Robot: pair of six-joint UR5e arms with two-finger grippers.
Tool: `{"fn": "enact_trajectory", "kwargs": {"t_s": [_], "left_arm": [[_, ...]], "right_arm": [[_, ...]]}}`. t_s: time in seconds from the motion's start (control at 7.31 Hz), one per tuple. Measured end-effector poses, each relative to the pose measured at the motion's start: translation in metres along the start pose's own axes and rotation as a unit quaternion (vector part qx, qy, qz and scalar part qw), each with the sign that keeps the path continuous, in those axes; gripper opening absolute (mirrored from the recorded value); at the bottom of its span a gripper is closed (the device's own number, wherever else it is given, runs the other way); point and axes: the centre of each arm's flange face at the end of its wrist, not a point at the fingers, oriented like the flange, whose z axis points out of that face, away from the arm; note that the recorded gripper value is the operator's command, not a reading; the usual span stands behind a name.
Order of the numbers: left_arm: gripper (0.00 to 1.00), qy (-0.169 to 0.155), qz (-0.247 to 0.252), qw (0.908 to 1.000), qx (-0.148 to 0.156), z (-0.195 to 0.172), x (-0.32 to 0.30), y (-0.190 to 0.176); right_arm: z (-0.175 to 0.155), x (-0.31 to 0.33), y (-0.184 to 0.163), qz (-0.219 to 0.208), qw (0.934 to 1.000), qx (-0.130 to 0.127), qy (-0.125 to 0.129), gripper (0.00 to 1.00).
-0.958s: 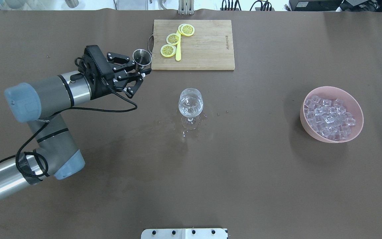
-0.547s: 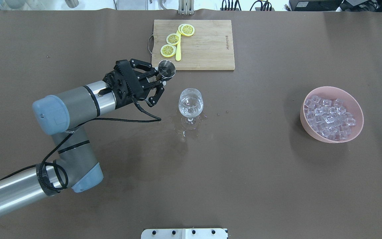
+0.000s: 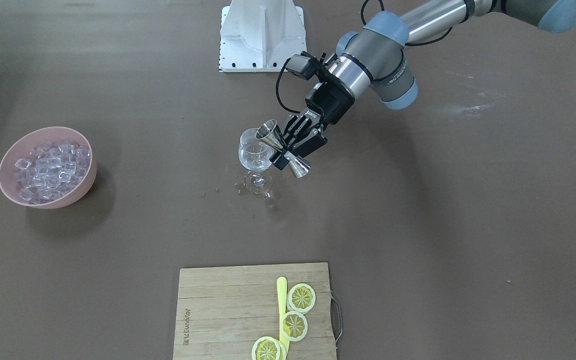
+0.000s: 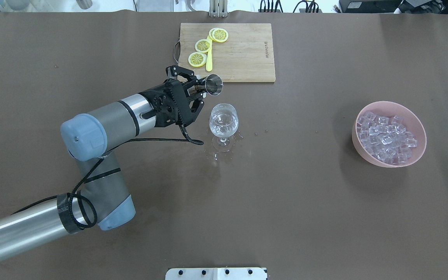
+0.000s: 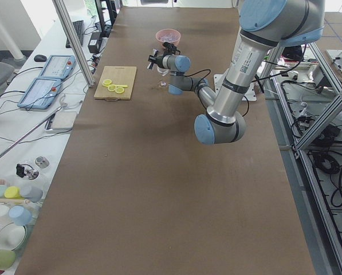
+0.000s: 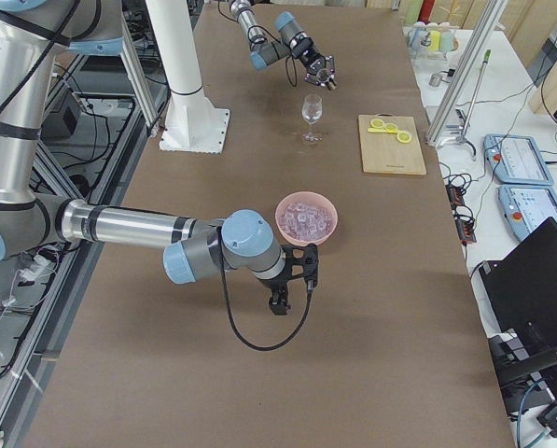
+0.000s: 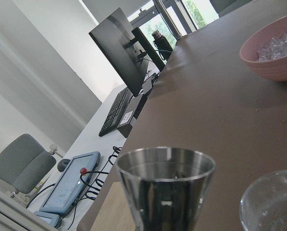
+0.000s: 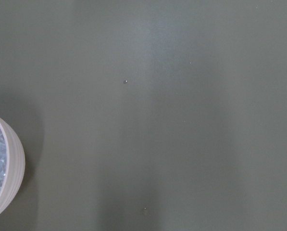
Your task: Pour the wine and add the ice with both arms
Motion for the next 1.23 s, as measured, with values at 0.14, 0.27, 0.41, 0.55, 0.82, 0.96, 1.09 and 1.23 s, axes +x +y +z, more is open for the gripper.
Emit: {"fn": "enact_trajectory", "kwargs": {"t_s": [0.14,0.27,0.41,0.55,0.82,0.96,1.09,1.23], "left_arm": [[0.00,0.000,0.026,0.9997,-0.003,0.001,0.000,-0.001],[0.00,-0.002,0.054,0.9985,-0.004,0.001,-0.001,-0.002],[0.00,-0.008,0.085,0.9964,-0.007,0.001,-0.001,-0.003],[0.00,-0.012,0.114,0.9933,-0.010,0.001,0.001,-0.004],[0.00,-0.022,0.169,0.9852,-0.016,0.002,0.008,-0.007],[0.00,-0.028,0.198,0.9795,-0.020,0.002,0.015,-0.010],[0.00,-0.033,0.226,0.9733,-0.024,0.003,0.019,-0.011],[0.00,-0.039,0.253,0.9661,-0.030,0.003,0.020,-0.012]], "right_arm": [[-0.002,-0.001,0.004,0.005,1.0000,0.000,0.000,1.00],[-0.005,-0.004,0.005,0.013,0.9999,0.002,-0.002,1.00],[-0.007,-0.007,0.006,0.018,0.9998,0.003,-0.004,1.00],[-0.008,-0.008,0.007,0.021,0.9998,0.003,-0.005,1.00],[-0.009,-0.010,0.007,0.023,0.9997,0.002,-0.009,1.00],[-0.009,-0.010,0.007,0.023,0.9997,0.002,-0.010,1.00],[-0.009,-0.010,0.007,0.023,0.9997,0.002,-0.011,1.00],[-0.008,-0.009,0.008,0.024,0.9997,0.002,-0.011,1.00]]}}
